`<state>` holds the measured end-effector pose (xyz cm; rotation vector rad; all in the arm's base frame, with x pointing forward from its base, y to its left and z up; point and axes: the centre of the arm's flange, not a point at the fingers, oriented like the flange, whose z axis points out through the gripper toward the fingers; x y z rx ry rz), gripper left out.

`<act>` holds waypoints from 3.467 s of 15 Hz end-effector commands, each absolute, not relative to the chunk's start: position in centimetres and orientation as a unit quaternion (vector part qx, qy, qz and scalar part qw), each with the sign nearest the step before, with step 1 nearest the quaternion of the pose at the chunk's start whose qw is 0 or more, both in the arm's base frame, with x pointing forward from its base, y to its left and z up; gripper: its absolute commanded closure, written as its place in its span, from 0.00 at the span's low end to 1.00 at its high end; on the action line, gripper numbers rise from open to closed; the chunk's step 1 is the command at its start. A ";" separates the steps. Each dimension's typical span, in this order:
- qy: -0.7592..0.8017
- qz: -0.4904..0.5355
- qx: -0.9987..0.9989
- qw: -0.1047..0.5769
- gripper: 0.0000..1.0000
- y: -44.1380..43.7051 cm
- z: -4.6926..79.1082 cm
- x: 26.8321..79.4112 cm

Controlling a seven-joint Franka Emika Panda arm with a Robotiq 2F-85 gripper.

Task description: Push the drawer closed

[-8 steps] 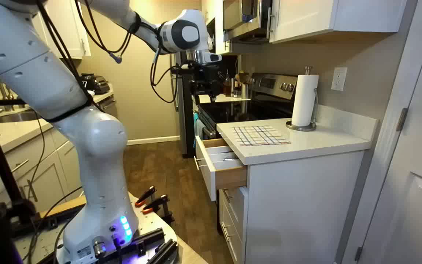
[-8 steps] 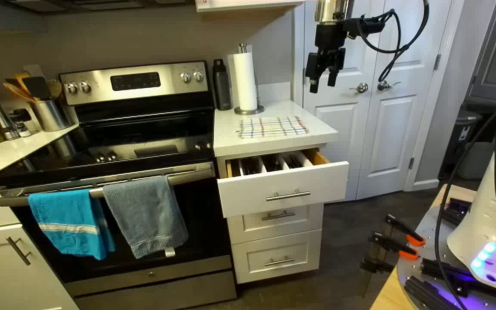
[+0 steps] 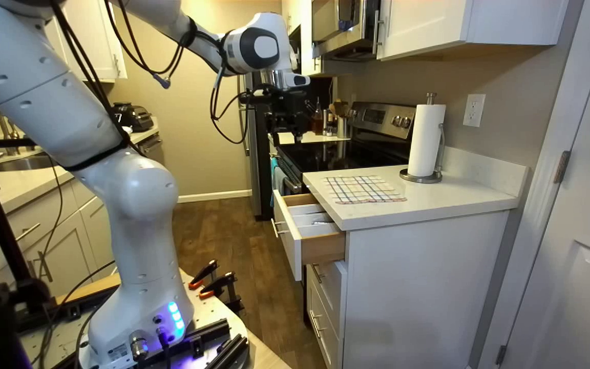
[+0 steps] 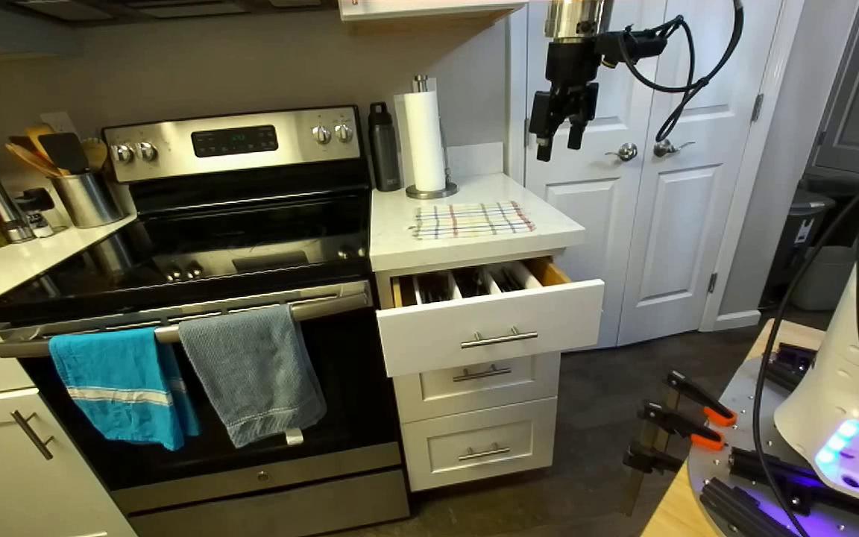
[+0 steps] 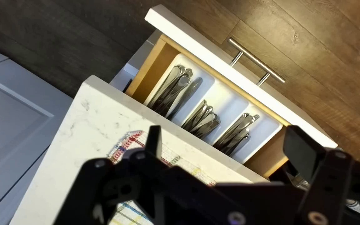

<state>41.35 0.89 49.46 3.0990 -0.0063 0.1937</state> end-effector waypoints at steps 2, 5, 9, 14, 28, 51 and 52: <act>-0.002 0.062 0.998 0.018 0.00 0.9 49.5 41.3; -0.002 0.062 0.998 0.018 0.00 0.9 49.5 41.3; 0.001 0.065 0.998 0.019 0.00 0.9 49.3 41.6; 0.055 0.094 0.994 0.019 0.00 4.8 47.2 44.5; 0.265 0.082 0.961 -0.014 0.00 17.9 39.7 47.6; 0.419 -0.029 0.908 -0.001 0.00 21.7 26.6 47.8; 0.419 -0.028 0.908 0.003 0.00 21.5 26.2 47.9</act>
